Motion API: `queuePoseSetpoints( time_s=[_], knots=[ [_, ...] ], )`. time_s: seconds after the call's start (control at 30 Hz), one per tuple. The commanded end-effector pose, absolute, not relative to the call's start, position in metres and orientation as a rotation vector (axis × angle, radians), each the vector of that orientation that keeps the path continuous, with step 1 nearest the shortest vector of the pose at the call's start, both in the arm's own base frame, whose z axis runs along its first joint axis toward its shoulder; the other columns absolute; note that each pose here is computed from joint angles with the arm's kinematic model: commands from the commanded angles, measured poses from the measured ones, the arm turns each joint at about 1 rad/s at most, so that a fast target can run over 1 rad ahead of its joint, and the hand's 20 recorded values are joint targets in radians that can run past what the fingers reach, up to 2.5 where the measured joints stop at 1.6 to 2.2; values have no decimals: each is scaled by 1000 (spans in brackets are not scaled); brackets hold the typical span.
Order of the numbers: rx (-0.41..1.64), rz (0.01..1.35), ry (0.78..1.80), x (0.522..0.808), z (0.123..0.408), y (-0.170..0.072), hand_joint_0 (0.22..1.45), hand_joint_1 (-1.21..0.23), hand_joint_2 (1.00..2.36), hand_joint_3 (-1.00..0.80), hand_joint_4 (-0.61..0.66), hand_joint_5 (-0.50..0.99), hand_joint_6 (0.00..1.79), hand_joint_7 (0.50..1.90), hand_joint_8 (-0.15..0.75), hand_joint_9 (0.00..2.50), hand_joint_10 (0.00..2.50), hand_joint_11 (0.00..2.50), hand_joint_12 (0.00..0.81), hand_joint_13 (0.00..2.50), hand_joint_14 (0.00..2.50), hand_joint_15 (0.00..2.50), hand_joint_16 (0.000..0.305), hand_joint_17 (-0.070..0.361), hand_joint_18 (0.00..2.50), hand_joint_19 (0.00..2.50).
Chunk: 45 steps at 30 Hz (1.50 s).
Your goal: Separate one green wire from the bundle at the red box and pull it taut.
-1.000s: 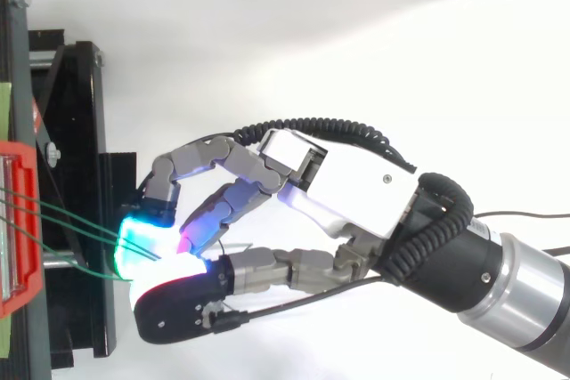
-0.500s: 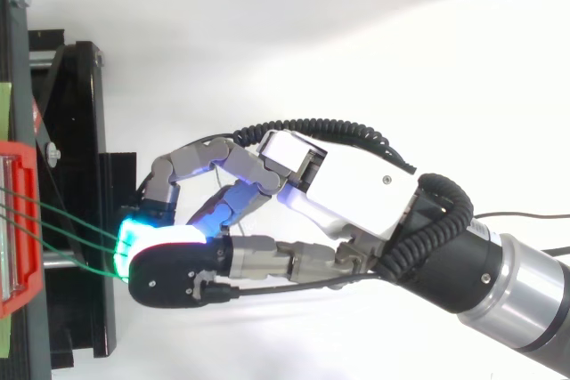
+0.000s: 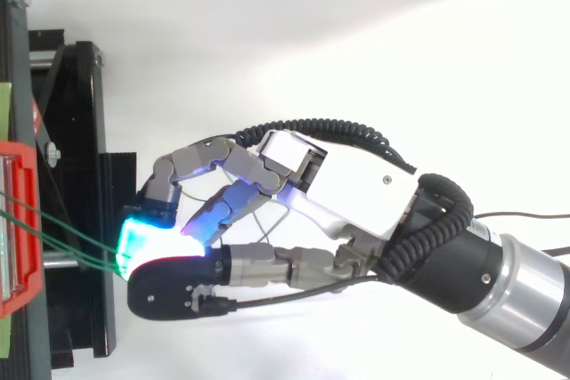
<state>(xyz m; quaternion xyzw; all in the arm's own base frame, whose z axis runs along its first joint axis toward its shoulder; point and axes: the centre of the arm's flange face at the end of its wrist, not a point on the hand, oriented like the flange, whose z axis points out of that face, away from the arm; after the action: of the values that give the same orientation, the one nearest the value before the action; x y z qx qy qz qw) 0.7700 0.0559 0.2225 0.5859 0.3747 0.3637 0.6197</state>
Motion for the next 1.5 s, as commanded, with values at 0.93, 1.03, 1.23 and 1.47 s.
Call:
queuePoseSetpoints(
  time_s=[0.93,1.03,1.23,1.47],
  knots=[
    [1348,837,861,770,222,55,680,-846,1000,-500,102,-206,907,994,276,1123,22,951,342,1032,19,538,46,104,853,393],
    [1349,834,861,770,222,54,583,-776,1000,-500,117,-204,903,999,282,1148,21,954,350,1045,19,546,47,106,858,405],
    [1365,830,868,769,227,49,555,-658,1000,-500,124,-193,890,1022,297,1208,22,952,369,1085,20,548,49,111,888,416],
    [1396,816,888,767,237,42,609,-577,1011,-356,105,-186,883,1072,296,1243,22,963,369,1097,19,552,49,110,900,433]
  ],
)
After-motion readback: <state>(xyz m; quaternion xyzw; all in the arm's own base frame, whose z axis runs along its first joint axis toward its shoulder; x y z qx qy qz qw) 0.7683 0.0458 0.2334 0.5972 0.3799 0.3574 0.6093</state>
